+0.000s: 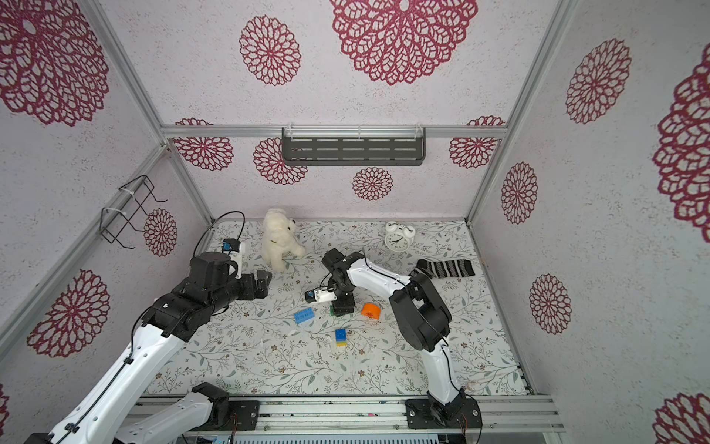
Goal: Assemble an ice cream with lego
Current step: Pick up the lego brick from the center of the board.
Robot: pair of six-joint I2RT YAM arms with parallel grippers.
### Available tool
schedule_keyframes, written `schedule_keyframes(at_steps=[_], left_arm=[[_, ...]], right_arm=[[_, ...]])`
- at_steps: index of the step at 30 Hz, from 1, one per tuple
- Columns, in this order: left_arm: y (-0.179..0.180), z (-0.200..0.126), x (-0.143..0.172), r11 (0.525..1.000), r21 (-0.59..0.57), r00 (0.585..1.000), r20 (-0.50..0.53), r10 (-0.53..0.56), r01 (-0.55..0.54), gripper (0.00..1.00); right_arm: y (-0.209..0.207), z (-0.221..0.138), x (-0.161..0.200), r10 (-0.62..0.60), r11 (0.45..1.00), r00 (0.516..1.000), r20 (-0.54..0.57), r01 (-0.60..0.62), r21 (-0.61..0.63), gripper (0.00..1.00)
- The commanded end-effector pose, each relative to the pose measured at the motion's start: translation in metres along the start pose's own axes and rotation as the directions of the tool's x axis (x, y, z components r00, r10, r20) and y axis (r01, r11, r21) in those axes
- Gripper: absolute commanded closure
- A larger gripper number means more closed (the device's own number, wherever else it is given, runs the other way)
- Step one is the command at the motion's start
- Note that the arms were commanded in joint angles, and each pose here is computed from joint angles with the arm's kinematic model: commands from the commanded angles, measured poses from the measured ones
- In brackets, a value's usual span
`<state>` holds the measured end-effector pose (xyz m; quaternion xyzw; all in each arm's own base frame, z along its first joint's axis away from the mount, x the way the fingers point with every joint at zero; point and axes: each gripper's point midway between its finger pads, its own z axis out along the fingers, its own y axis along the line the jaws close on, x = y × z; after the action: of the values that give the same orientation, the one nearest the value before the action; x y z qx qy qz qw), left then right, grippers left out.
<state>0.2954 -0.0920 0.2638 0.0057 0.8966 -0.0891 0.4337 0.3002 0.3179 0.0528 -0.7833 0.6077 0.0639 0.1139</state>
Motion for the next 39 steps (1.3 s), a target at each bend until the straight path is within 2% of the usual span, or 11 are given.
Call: schedule_keyframes(at_steps=[1, 16, 28, 39], left_arm=[[-0.001, -0.001, -0.005, 1.000, 0.020, 1.000, 0.021, -0.015, 0.015, 0.03], [0.001, 0.003, -0.004, 0.999, 0.030, 1.000, 0.009, -0.028, 0.028, 0.03], [0.003, 0.005, -0.006, 0.999, 0.036, 0.999, 0.007, -0.038, 0.038, 0.02], [0.003, 0.008, -0.005, 0.998, 0.047, 0.999, -0.004, -0.047, 0.047, 0.02]], right_arm=[[0.003, 0.006, -0.001, 0.031, 0.999, 0.999, 0.012, -0.031, -0.014, 0.25], [0.005, 0.017, 0.013, 0.067, 0.998, 0.996, -0.052, -0.068, -0.019, 0.30], [0.005, 0.016, 0.022, 0.083, 0.996, 0.994, -0.075, -0.085, -0.024, 0.48], [0.002, 0.013, 0.017, 0.087, 0.996, 0.995, -0.057, -0.088, -0.019, 0.47]])
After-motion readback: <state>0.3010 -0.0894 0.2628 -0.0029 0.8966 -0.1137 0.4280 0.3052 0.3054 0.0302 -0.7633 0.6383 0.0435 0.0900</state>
